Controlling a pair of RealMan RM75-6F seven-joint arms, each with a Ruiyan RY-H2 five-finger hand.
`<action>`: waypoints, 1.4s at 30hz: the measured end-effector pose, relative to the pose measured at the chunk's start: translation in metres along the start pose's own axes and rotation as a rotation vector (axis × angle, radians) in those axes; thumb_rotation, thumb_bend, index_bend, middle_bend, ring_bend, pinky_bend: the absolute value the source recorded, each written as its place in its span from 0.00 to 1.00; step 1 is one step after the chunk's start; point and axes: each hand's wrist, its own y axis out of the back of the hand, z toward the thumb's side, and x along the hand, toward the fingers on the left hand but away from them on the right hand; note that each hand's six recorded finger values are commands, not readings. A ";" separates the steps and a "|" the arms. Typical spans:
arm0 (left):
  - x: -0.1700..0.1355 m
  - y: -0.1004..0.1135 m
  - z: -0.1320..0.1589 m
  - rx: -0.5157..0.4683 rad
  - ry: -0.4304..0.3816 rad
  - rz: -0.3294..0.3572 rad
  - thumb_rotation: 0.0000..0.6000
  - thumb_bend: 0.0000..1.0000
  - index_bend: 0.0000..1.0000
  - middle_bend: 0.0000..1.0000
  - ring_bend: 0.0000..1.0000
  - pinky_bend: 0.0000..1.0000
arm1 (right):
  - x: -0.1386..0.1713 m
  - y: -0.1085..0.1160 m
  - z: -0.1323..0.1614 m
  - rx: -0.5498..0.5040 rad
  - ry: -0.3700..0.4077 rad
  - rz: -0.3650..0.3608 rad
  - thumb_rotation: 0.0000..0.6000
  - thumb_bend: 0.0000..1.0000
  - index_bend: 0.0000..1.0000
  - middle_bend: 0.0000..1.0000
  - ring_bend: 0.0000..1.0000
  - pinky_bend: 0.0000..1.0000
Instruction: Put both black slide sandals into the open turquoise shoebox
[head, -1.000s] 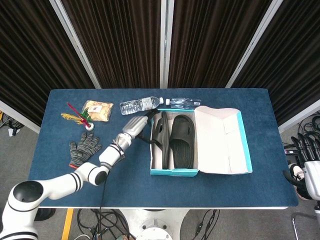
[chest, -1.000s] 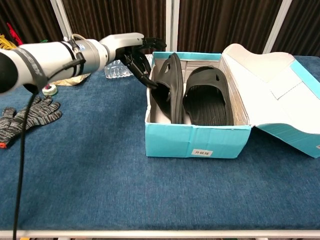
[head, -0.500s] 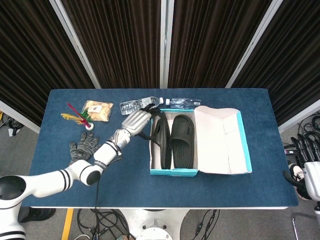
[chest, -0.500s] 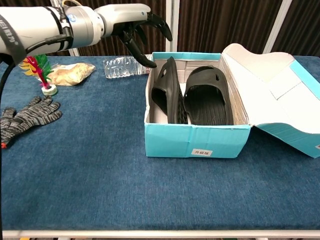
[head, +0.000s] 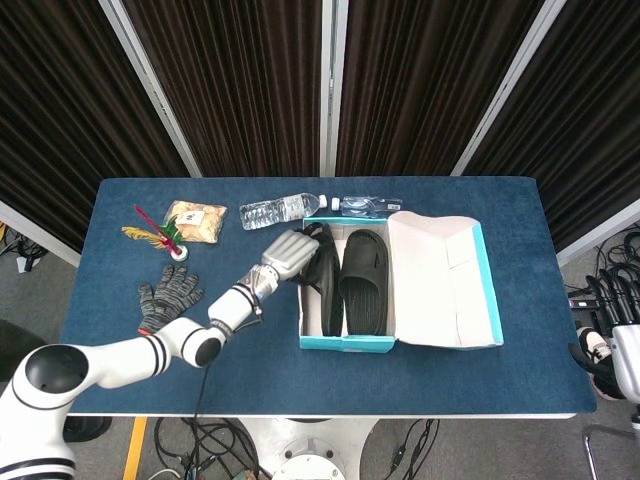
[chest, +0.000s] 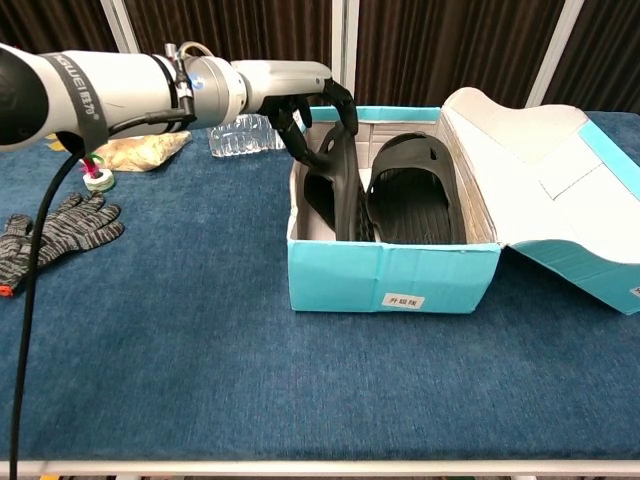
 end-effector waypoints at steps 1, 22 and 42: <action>0.000 -0.001 0.000 -0.004 0.003 0.000 1.00 0.34 0.29 0.19 0.01 0.23 | 0.000 0.000 -0.001 0.000 -0.001 -0.001 1.00 0.11 0.00 0.03 0.00 0.04; -0.151 0.064 -0.134 -0.205 0.254 0.444 1.00 0.29 0.27 0.19 0.01 0.23 | 0.000 -0.008 -0.023 -0.078 -0.033 0.016 1.00 0.11 0.00 0.03 0.00 0.04; -0.387 -0.025 -0.177 -0.052 0.613 0.530 1.00 0.22 0.26 0.19 0.01 0.18 | 0.007 -0.036 -0.007 -0.195 0.065 0.030 1.00 0.11 0.00 0.03 0.00 0.02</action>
